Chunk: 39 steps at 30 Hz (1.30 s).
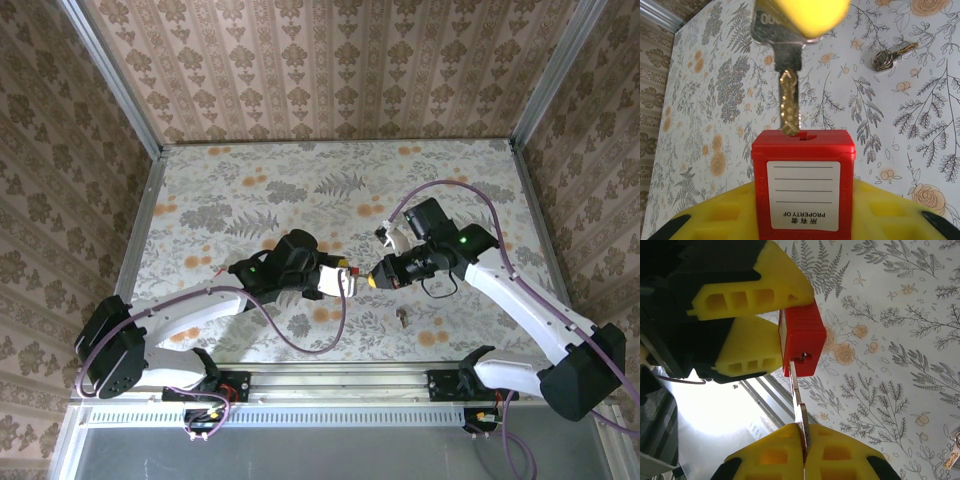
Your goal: Unlock with the key
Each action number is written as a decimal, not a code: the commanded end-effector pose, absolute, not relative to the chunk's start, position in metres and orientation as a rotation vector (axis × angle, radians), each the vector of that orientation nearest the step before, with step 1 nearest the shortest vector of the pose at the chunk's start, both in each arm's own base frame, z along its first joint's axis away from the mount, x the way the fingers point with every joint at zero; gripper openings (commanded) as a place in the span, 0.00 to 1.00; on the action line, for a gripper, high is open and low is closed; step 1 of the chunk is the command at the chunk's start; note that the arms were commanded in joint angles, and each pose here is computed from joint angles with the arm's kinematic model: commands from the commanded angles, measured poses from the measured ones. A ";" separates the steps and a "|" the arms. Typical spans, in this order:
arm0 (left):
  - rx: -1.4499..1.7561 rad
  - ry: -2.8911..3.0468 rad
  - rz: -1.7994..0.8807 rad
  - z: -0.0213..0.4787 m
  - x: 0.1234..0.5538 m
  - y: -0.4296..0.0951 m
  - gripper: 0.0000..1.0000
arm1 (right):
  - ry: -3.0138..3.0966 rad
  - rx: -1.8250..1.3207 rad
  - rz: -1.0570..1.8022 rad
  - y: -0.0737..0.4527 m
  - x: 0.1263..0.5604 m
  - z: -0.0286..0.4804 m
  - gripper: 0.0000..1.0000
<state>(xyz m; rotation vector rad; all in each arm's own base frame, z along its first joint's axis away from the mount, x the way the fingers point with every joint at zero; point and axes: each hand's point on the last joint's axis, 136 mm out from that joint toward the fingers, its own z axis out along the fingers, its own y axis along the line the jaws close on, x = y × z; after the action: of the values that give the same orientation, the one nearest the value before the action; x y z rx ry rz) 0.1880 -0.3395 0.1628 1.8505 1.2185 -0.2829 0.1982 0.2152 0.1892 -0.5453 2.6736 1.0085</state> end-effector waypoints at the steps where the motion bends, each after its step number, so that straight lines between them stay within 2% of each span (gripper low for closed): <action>1: 1.812 1.194 -0.311 0.176 0.187 -0.342 0.00 | 2.684 -0.530 1.028 0.216 0.197 0.185 0.00; 39: 1.806 1.196 -0.366 0.179 0.185 -0.345 0.00 | 2.679 -0.537 1.110 0.226 0.195 0.173 0.00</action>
<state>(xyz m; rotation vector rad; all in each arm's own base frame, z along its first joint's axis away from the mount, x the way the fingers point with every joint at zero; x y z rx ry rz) 0.1889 -0.3356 0.1597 1.8468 1.2543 -0.3075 0.2011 0.2221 0.1744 -0.5283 2.6698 1.0649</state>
